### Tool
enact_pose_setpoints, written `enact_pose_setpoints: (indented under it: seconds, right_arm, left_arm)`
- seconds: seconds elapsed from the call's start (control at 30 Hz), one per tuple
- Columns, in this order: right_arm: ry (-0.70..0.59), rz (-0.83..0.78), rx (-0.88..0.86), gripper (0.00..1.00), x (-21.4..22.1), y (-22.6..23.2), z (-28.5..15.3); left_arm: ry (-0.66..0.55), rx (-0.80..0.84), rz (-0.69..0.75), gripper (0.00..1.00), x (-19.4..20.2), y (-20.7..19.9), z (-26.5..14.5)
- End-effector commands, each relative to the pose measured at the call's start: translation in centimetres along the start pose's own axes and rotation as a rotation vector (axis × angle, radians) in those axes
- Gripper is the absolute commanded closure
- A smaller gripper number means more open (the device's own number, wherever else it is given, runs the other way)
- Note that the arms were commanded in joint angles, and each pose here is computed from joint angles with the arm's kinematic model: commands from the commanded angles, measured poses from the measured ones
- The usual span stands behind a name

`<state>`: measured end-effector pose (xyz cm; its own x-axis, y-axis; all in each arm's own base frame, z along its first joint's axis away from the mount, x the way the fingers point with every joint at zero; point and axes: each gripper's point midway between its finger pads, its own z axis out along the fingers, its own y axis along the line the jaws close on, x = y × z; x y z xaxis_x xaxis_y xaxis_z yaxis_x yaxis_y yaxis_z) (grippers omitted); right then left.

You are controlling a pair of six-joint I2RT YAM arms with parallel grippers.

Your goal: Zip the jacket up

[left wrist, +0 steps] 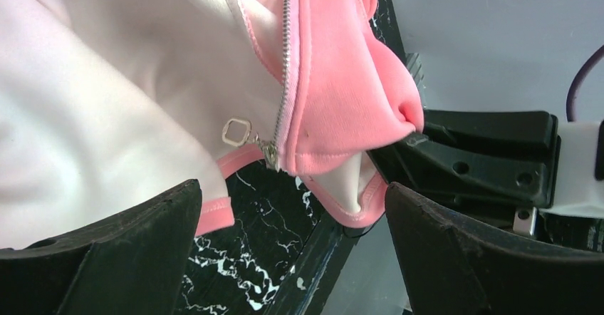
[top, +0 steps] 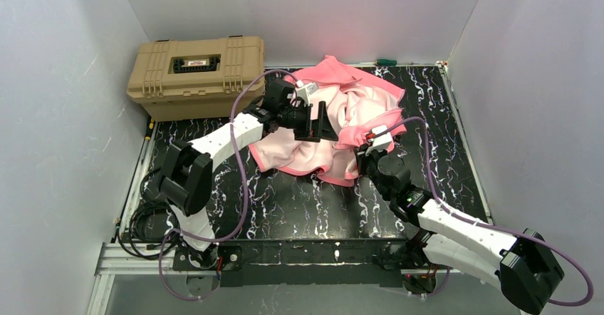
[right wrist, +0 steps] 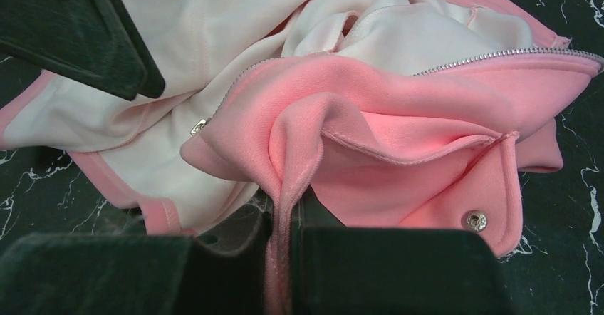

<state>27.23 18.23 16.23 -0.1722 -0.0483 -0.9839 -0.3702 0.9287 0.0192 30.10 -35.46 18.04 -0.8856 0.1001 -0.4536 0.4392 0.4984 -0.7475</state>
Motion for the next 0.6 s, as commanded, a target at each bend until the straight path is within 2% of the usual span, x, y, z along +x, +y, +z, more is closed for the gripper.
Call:
enact_pose_setpoints:
  seconds: [0.0,0.27,0.57]
  right_arm:
    - [-0.088,0.065,-0.037,0.99,-2.5,1.0,-0.1]
    - [-0.098,0.097,-0.044,0.99,-3.0,1.3,0.0]
    - [-0.115,0.133,-0.064,0.99,-3.7,1.9,0.3]
  left_arm:
    - [0.014,0.07,-0.032,0.01,-0.8,-1.2,1.2]
    - [0.056,0.199,-0.118,0.01,-1.7,-1.7,3.9]
    - [0.068,0.386,-0.122,0.01,-2.4,-5.8,2.3]
